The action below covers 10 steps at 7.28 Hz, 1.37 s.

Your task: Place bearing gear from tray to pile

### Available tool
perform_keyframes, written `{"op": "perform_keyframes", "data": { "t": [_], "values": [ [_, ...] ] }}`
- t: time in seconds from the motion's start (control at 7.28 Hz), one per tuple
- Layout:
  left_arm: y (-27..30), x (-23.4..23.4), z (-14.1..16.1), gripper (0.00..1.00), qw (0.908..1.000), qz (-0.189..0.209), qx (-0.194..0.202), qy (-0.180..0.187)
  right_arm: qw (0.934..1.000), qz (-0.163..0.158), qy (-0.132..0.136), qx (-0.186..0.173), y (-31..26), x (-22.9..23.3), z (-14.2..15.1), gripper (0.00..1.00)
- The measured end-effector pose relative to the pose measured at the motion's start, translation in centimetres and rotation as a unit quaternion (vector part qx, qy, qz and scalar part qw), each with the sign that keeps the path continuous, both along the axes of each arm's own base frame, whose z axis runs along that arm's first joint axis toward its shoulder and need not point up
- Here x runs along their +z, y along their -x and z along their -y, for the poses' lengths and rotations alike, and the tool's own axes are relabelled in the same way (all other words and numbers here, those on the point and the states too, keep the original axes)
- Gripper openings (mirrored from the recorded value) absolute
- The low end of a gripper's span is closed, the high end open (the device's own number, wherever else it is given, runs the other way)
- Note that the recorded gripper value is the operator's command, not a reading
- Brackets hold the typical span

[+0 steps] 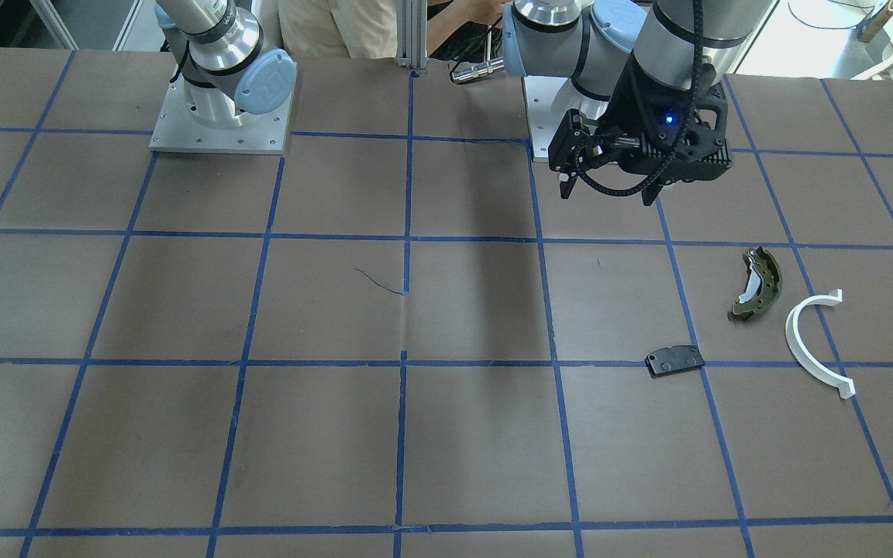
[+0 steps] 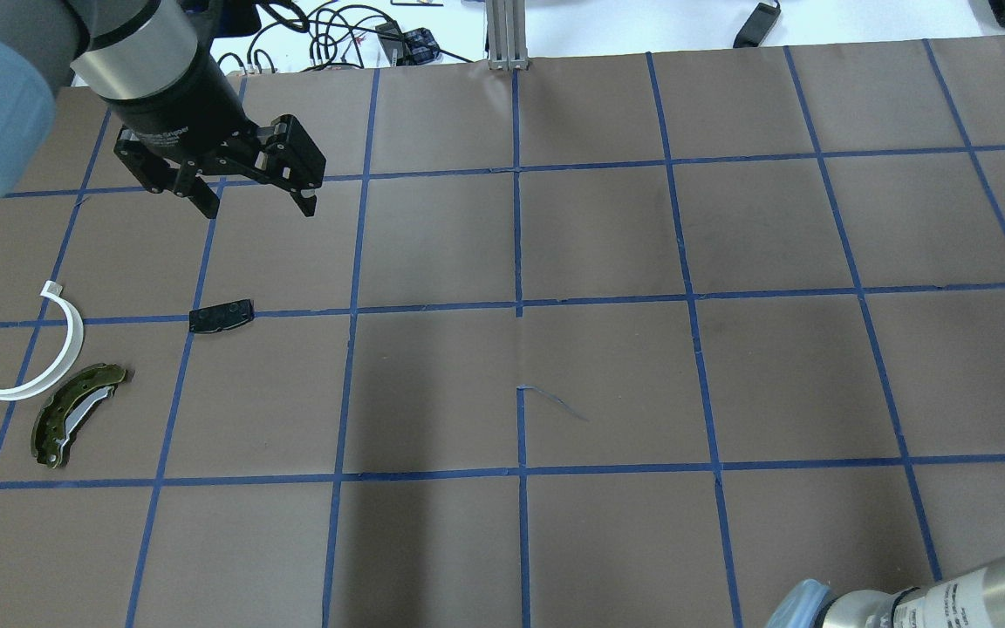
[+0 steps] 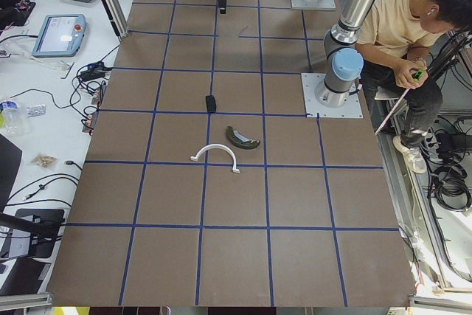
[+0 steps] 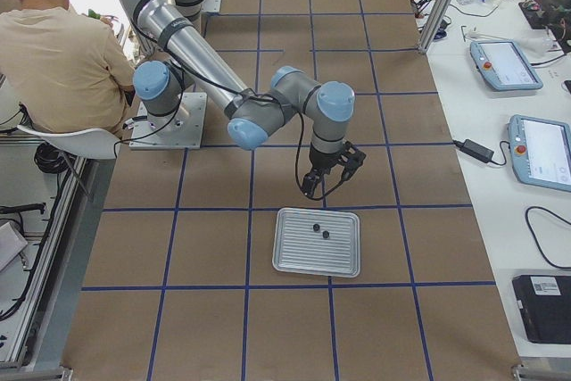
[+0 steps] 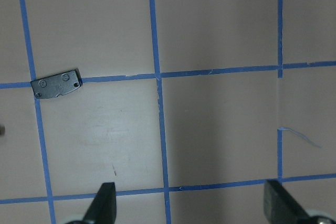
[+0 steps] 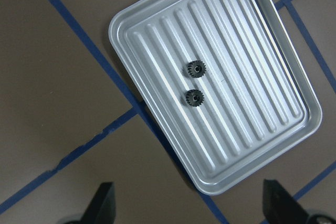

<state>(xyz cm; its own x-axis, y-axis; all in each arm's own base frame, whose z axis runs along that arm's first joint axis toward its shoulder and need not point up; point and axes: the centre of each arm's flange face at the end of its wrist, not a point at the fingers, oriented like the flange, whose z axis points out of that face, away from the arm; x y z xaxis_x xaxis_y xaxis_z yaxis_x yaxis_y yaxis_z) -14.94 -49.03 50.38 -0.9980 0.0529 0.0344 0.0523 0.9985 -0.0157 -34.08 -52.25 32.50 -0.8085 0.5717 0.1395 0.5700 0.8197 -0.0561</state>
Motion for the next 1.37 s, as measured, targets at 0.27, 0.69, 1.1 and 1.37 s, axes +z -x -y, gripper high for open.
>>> {"op": "perform_keyframes", "data": {
  "t": [0.27,0.69,1.1,1.37],
  "values": [
    [0.0,0.1,0.0,1.0,1.0,0.0,0.0,0.001,1.0,-0.002,0.001,-0.007,2.7,-3.2,0.5,1.0],
    [0.0,0.0,0.0,1.0,1.0,-0.001,0.0,0.0,0.9996,-0.021,0.015,-0.014,5.7,-7.2,2.2,1.0],
    [0.0,0.1,0.0,1.0,1.0,-0.001,0.0,0.001,0.9997,-0.007,0.004,-0.022,6.9,-10.9,3.2,0.84],
    [0.0,0.1,0.2,1.0,1.0,-0.001,0.0,0.001,0.9997,-0.002,0.001,-0.025,7.0,-11.8,3.3,0.78]
  ]
}}
